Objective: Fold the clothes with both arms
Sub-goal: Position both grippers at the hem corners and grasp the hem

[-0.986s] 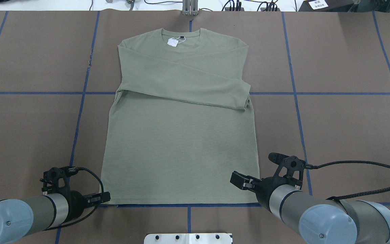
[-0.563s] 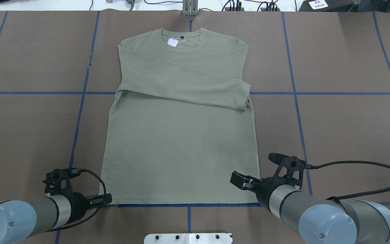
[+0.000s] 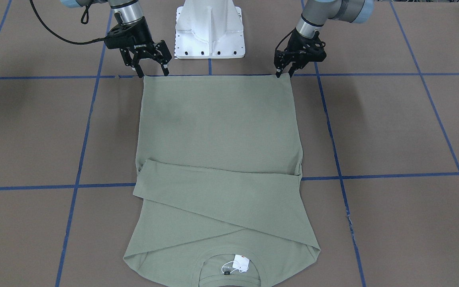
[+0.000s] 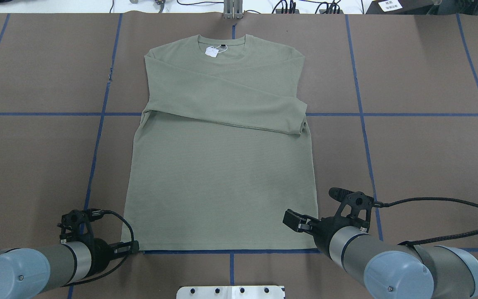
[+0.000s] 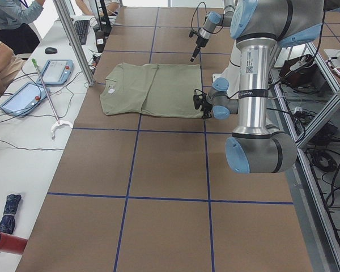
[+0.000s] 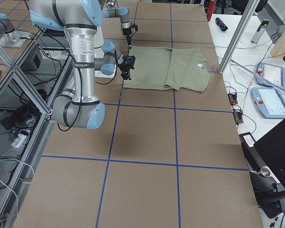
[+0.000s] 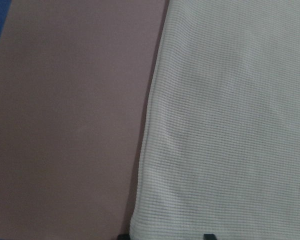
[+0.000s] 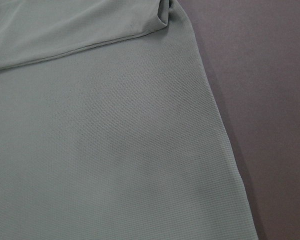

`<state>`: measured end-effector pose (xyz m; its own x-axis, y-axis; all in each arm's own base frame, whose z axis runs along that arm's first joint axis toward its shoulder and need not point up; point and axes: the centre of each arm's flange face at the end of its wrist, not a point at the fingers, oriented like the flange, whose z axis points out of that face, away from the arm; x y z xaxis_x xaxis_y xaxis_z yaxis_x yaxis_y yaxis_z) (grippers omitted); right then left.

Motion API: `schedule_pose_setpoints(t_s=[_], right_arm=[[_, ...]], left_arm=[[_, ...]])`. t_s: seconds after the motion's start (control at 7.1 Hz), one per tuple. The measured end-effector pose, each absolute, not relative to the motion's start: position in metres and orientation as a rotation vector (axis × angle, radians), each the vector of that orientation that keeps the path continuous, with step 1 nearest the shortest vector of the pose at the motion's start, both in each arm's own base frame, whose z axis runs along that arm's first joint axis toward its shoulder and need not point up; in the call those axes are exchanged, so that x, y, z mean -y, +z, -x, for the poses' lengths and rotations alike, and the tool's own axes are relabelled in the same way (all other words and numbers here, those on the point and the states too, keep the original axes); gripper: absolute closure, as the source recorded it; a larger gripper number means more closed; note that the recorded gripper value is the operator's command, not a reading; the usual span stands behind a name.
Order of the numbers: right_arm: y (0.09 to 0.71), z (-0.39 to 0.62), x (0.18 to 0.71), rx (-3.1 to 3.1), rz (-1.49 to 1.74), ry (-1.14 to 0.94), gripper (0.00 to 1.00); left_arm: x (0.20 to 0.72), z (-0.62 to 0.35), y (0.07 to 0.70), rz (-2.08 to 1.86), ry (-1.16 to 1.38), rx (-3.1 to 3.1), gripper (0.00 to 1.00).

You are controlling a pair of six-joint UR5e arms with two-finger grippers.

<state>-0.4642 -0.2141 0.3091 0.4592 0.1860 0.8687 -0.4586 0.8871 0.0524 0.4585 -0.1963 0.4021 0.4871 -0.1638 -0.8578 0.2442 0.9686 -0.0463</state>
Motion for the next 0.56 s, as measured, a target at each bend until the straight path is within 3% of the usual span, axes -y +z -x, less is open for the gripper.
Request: schedule_pose_setpoints(t_s=[0.28, 0.56], right_arm=[[0.315, 0.471, 0.212, 1.007, -0.308, 0.405, 0.10], [0.321, 0.475, 0.206, 0.989, -0.286, 0.437, 0.10]], left_arm=[[0.197, -0.458, 0.401, -0.088, -0.247, -1.036, 1.00], [0.199, -0.447, 0.379, -0.091, -0.248, -1.079, 1.00]])
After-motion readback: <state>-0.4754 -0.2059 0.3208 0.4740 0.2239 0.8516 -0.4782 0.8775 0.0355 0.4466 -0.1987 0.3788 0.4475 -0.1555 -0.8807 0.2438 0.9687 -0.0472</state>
